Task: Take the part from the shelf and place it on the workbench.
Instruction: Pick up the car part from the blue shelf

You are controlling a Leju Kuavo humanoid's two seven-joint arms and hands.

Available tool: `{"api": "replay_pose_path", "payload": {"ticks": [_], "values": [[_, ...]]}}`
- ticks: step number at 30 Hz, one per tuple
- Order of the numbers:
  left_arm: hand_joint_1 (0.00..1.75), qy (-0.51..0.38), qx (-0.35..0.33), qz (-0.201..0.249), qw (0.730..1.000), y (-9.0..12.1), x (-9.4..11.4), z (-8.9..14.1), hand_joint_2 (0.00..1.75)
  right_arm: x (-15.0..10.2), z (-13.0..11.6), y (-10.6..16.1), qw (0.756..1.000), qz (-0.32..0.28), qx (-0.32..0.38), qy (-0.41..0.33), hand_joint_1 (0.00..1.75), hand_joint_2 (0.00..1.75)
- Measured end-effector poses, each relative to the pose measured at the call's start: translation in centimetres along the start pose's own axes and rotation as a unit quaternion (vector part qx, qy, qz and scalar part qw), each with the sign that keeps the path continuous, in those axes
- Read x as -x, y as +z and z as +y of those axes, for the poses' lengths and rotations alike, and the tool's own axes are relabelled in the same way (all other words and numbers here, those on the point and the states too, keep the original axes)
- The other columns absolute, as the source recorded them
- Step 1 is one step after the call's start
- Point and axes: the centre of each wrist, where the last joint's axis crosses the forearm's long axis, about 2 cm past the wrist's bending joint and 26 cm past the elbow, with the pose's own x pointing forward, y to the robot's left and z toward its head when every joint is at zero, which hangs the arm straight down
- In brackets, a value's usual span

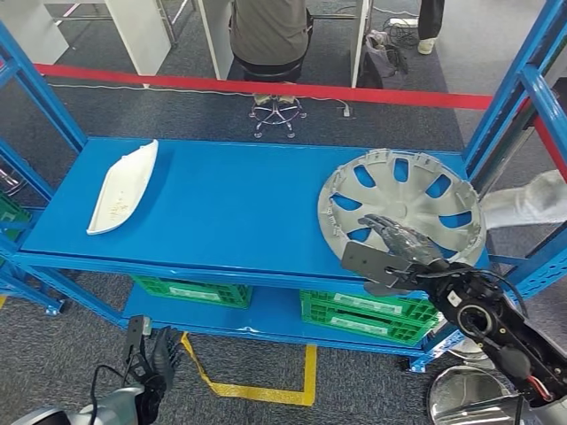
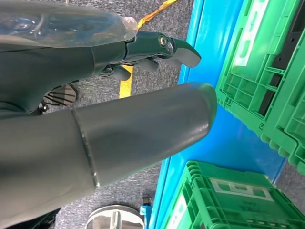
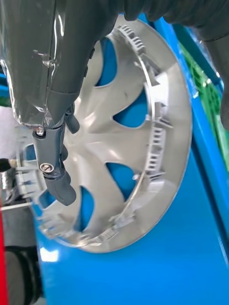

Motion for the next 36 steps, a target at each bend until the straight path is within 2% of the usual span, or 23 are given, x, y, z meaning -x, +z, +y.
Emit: {"api": "replay_pose_path", "payload": {"ticks": [9, 20, 36], "values": [[0.0, 0.001, 0.0, 0.0, 1.0, 0.0, 0.0, 0.0, 0.0, 0.7, 1.1, -0.9, 0.999, 0.025, -0.025, -0.001, 0.0, 1.75], [0.0, 0.002, -0.002, 0.0, 1.0, 0.1, 0.0, 0.1, 0.0, 1.9, 1.5, -1.1, 0.992, 0.121, -0.041, -0.02, 0.0, 1.75], [0.0, -0.001, -0.003, 0.0, 1.0, 0.1, -0.1, 0.3, 0.0, 3.2, 1.6, -0.8, 0.988, 0.15, -0.038, -0.024, 0.0, 1.75]]}}
